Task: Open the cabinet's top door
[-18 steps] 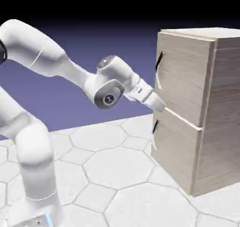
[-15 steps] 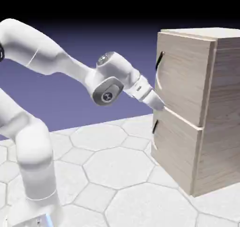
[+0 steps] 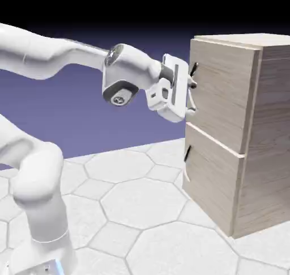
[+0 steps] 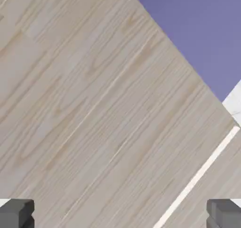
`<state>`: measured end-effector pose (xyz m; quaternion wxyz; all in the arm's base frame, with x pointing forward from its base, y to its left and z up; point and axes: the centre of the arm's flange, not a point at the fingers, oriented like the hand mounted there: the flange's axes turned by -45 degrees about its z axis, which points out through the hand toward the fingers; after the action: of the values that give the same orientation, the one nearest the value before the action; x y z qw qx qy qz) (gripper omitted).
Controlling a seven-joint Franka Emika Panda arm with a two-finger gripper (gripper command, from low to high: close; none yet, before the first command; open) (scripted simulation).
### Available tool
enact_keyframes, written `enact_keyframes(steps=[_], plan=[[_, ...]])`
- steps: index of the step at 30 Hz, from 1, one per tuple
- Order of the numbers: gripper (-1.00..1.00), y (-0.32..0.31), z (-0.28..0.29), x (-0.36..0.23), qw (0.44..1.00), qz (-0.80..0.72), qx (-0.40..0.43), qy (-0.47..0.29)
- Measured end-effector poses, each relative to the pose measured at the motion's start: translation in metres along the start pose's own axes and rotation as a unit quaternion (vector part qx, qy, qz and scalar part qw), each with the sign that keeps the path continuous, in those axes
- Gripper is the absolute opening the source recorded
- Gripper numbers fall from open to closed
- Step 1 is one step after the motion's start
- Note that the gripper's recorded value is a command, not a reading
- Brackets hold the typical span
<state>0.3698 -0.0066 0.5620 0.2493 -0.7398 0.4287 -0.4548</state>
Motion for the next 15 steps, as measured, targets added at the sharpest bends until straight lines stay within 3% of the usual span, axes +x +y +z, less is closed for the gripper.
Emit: enact_keyframes(steps=[15], plan=[[0.00,-0.030,-0.028,-0.020,0.930,0.354,0.099,0.023]])
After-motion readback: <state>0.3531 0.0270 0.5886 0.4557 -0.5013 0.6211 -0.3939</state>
